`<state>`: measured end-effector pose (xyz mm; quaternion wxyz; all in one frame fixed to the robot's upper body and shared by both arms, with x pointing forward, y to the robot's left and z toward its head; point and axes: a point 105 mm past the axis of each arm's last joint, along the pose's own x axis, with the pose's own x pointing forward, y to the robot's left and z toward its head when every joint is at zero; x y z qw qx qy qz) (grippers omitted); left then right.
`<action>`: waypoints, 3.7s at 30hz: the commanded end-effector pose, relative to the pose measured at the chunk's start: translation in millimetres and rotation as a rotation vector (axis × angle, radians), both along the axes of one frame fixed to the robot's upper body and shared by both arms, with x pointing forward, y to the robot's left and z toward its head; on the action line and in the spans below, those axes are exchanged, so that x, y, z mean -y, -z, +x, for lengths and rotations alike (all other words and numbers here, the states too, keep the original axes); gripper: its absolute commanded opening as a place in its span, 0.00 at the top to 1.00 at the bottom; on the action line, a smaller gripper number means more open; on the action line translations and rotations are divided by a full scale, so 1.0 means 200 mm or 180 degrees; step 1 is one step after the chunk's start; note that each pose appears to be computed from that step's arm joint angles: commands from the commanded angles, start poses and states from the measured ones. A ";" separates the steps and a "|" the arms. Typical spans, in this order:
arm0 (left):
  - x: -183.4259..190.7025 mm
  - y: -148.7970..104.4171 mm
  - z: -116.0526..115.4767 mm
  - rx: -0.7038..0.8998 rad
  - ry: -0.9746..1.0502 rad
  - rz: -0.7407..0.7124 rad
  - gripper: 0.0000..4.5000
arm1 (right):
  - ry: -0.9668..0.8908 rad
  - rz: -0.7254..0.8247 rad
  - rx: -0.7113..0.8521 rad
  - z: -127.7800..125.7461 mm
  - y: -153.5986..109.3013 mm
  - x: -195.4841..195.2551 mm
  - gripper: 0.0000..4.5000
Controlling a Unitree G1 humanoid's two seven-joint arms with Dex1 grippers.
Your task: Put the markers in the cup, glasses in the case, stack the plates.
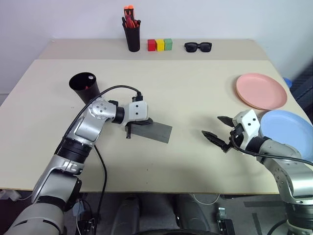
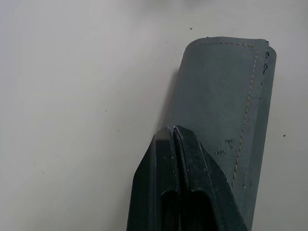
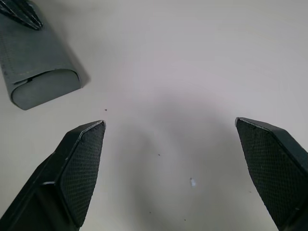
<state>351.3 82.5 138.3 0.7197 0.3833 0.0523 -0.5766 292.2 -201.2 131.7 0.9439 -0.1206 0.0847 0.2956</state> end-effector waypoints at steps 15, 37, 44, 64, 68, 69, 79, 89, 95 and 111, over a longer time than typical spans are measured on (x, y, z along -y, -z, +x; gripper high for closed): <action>0.26 -0.51 -0.15 -0.0675 0.0400 -0.2277 0.60 | 0.1419 -0.0277 0.0413 -0.01 -0.21 0.61 0.01; 0.36 -0.26 -0.32 -0.0552 0.1098 -0.1258 0.02 | 0.1700 -0.0428 -0.0503 -0.21 0.11 0.80 0.01; 0.33 -0.18 -0.30 -0.0595 0.0989 -0.1172 0.02 | 0.1668 -0.0378 -0.0513 -0.17 0.14 0.76 0.01; 0.33 -0.16 -0.30 -0.0631 0.0864 -0.1246 0.00 | 0.2226 -0.1022 0.0077 -0.05 0.04 0.96 0.99; 0.33 -0.16 -0.30 -0.0621 0.0827 -0.1267 0.00 | 0.2323 -0.1235 0.0514 0.06 -0.13 1.00 0.99; 0.33 -0.16 -0.30 -0.0617 0.0815 -0.1273 0.00 | 0.2329 -0.1234 0.0592 0.08 -0.16 1.00 0.99; 0.32 -0.16 -0.30 -0.0569 0.0657 -0.1332 0.00 | 0.1827 -0.1211 0.0829 0.45 -0.28 0.83 0.99; 0.28 -0.16 -0.30 -0.0502 0.0397 -0.1375 0.00 | 0.1504 -0.1255 0.0544 0.64 -0.20 0.69 0.99; 0.25 -0.16 -0.31 -0.0511 0.0288 -0.1380 0.00 | 0.1512 -0.1275 0.0537 0.66 -0.20 0.67 0.45; 0.31 -0.16 -0.32 -0.0739 0.0520 -0.1444 0.00 | 0.0818 -0.0287 0.0335 0.24 -0.35 0.74 0.01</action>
